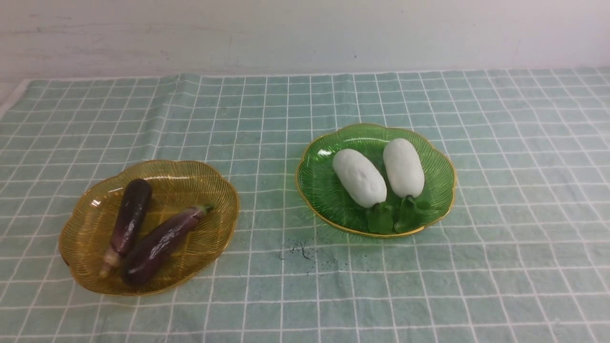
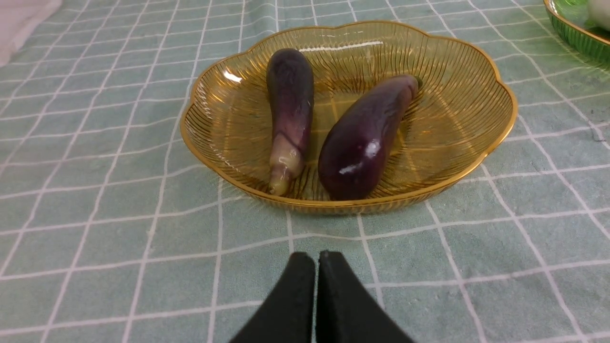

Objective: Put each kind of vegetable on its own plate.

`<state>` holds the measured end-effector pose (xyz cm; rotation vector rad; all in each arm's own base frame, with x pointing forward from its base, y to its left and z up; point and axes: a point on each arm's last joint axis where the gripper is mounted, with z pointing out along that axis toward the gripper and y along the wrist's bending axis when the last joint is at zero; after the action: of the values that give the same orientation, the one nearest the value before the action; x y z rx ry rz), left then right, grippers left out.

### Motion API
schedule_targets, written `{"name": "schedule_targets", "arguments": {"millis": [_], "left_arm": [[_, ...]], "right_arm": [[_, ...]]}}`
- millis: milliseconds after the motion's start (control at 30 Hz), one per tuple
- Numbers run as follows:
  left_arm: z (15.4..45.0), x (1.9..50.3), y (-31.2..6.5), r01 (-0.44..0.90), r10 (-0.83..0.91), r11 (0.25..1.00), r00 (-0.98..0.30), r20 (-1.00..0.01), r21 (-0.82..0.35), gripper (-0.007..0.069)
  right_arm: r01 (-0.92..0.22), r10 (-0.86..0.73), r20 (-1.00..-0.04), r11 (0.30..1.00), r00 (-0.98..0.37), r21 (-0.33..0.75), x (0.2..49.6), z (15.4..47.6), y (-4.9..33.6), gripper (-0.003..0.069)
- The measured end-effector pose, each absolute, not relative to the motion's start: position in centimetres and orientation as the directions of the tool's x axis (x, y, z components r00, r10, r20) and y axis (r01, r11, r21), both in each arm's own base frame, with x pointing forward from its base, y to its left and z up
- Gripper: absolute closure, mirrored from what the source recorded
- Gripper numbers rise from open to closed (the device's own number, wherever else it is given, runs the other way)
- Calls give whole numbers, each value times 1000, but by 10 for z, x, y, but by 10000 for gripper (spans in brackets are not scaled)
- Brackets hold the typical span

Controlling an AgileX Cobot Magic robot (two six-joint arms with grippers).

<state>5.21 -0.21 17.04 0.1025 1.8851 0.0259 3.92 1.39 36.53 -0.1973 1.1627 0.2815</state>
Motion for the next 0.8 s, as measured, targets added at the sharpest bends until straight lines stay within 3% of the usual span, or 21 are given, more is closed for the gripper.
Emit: {"name": "schedule_targets", "arguments": {"millis": [433, 800], "left_arm": [[170, 52, -2, 58, 84, 996, -308, -948, 70, 633], [170, 52, -2, 58, 84, 996, -308, -948, 70, 633]], "right_arm": [[-312, 89, -922, 949, 378, -36, 40, 363, 15, 674], [-306, 91, -959, 952, 269, 4, 54, 328, 17, 674]]}}
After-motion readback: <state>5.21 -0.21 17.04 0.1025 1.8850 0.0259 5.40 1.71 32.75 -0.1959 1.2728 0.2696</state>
